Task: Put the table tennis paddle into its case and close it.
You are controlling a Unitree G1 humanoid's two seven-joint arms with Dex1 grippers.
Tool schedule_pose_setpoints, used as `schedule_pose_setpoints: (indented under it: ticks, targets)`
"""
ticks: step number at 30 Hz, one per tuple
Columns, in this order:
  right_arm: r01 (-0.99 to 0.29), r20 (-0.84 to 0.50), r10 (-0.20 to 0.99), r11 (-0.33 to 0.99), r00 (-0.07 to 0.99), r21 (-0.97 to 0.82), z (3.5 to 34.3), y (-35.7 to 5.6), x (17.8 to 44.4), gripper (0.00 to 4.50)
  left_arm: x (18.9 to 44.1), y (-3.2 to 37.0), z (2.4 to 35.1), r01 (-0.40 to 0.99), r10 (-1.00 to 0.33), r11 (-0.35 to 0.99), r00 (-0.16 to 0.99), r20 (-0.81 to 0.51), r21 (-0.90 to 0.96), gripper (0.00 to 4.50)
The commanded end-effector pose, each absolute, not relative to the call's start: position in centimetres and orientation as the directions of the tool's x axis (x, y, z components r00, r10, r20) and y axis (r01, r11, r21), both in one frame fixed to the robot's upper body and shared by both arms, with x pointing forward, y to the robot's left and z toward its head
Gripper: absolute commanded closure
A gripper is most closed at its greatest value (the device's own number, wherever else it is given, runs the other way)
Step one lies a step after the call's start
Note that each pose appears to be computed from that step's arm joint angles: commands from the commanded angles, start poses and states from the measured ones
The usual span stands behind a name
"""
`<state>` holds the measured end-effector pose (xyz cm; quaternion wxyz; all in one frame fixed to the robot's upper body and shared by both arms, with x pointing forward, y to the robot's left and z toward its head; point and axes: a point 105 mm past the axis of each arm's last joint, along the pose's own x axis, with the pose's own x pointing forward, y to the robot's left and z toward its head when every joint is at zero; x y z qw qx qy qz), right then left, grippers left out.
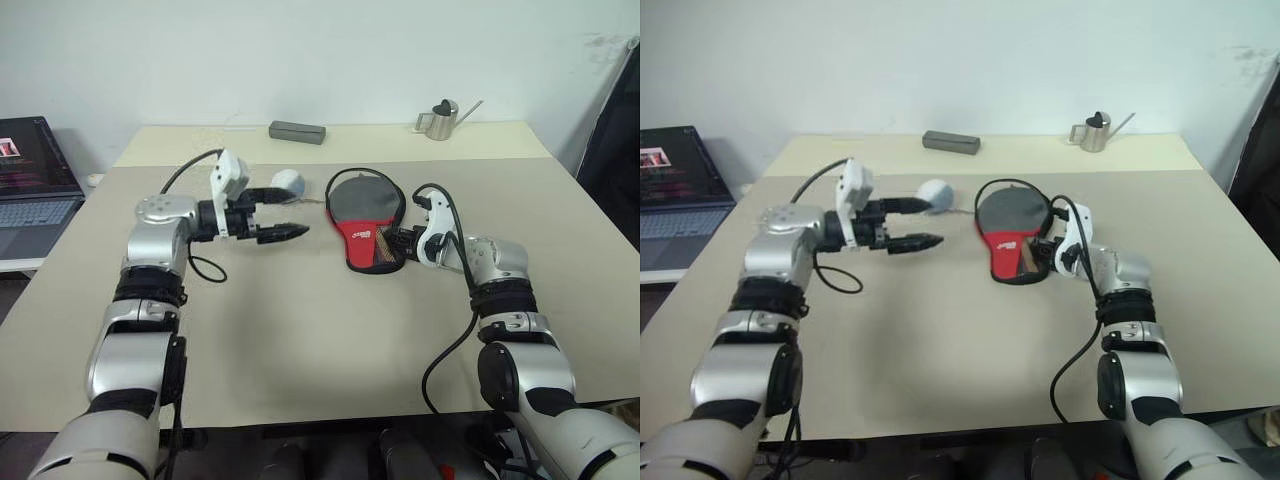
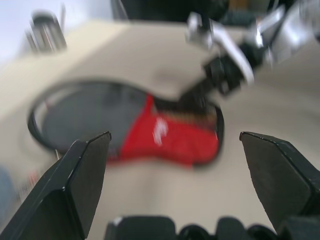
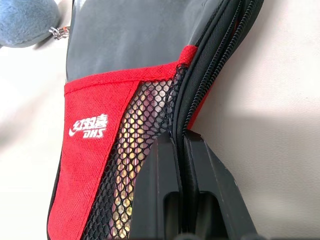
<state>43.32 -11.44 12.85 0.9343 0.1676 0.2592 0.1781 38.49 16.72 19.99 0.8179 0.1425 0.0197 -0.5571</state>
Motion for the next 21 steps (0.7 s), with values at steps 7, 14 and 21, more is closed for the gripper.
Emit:
schedule_pose_setpoints:
  ticks: [7, 14, 21]
  targets:
    - [-0.244, -0.4, 0.458, 0.843, 0.794, 0.48, 14.0, -9.9, 42.3, 4.49, 36.9, 18.1, 19.8, 0.917, -0.894, 0.311, 0.372, -0.25, 0.251, 0.0]
    - [-0.27, -0.41, 0.49, 0.831, 0.769, 0.487, 14.1, -8.6, 40.4, 4.49, 35.6, 17.8, 19.6, 0.93, -0.903, 0.282, 0.341, -0.263, 0.236, 0.0]
    - [-0.282, -0.431, 0.501, 0.833, 0.751, 0.476, 13.7, -8.7, 38.5, 4.49, 34.6, 18.6, 19.2, 0.939, -0.897, 0.266, 0.325, -0.301, 0.219, 0.0]
